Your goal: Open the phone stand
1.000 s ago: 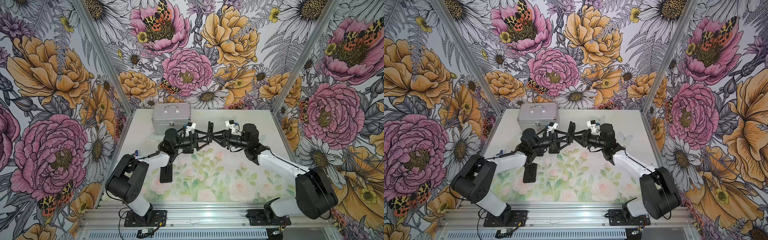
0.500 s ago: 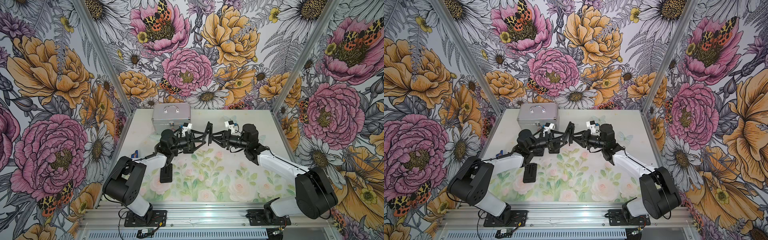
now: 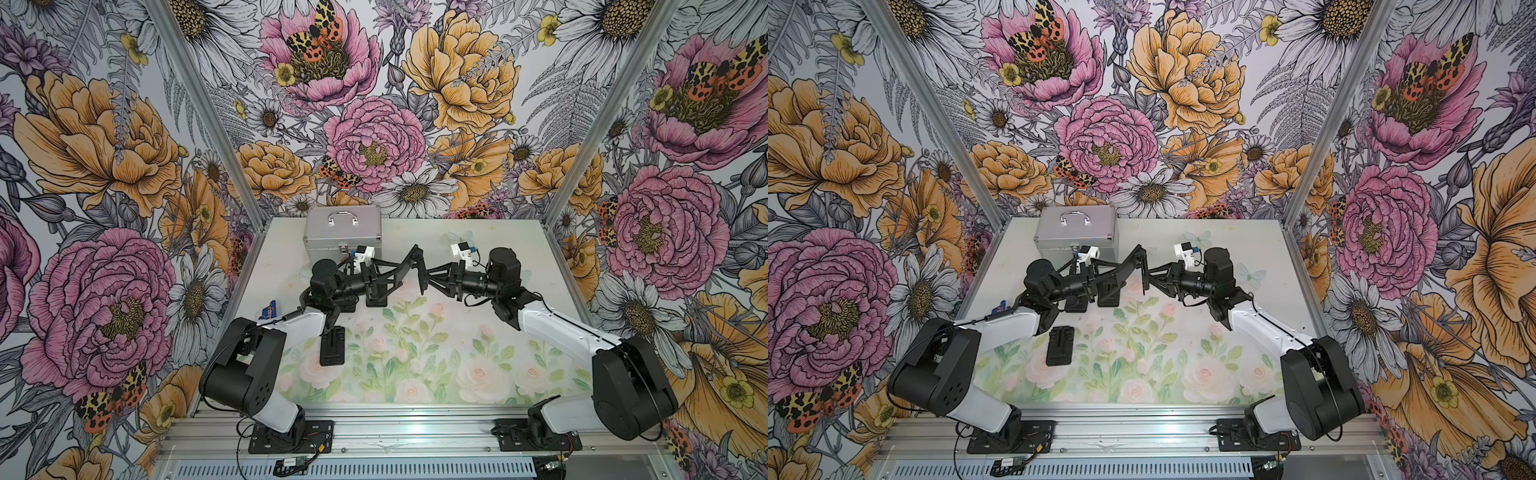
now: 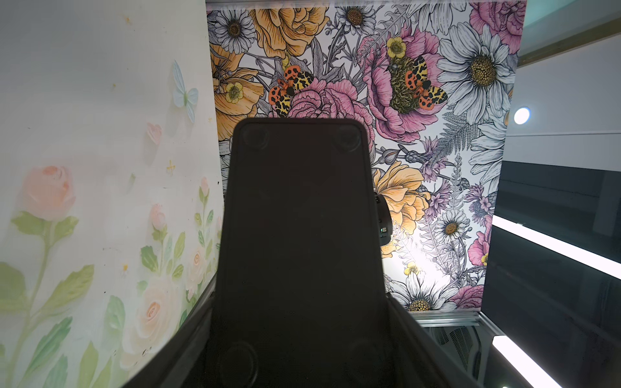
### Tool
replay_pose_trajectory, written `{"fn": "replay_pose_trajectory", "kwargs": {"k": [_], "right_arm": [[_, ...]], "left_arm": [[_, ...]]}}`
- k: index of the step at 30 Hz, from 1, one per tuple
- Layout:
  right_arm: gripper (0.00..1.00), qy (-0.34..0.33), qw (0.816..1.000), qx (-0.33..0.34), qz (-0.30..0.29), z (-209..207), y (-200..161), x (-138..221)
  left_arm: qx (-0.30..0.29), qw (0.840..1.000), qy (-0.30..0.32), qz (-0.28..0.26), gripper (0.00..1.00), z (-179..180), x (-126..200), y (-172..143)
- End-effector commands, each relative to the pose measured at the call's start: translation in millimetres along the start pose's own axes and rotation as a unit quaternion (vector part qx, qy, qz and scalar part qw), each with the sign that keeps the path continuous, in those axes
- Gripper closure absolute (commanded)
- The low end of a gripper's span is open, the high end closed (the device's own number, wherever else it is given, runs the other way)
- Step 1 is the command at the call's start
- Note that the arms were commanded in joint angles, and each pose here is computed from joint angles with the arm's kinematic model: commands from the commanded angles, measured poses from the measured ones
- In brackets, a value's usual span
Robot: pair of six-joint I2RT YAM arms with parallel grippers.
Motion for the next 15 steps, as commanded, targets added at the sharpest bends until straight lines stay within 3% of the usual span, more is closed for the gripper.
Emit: {"fn": "replay_pose_trajectory", "kwargs": {"k": [1, 10, 11, 15], "right_arm": [[1.00, 0.017, 0.998, 0.014, -0.054, 15, 15, 18], [1.00, 0.012, 0.999, 0.016, -0.043, 18, 17, 15], [0.93, 0.014, 0.999, 0.019, -0.040, 20, 16, 14], [0.46, 0.019, 0.999, 0.030, -0.033, 30, 16, 11]], "left_arm": [[-0.023, 0.999, 0.002, -0.035, 0.63, -2, 18, 10], [-0.021, 0.999, 0.004, -0.035, 0.63, 0, 19, 8], [-0.021, 0.999, 0.003, -0.035, 0.63, -1, 18, 8], [-0.021, 0.999, 0.000, -0.031, 0.63, -3, 15, 6]]}}
Point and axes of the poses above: each gripper's point midway between its finger pads, its own x axis back along the fingers, its own z axis along the line the jaws close on, y = z × x, the point moved 7 cm from there along x, back along the fingers, and after that the axes turned 12 degrees about -x, right-handed, at the moved point
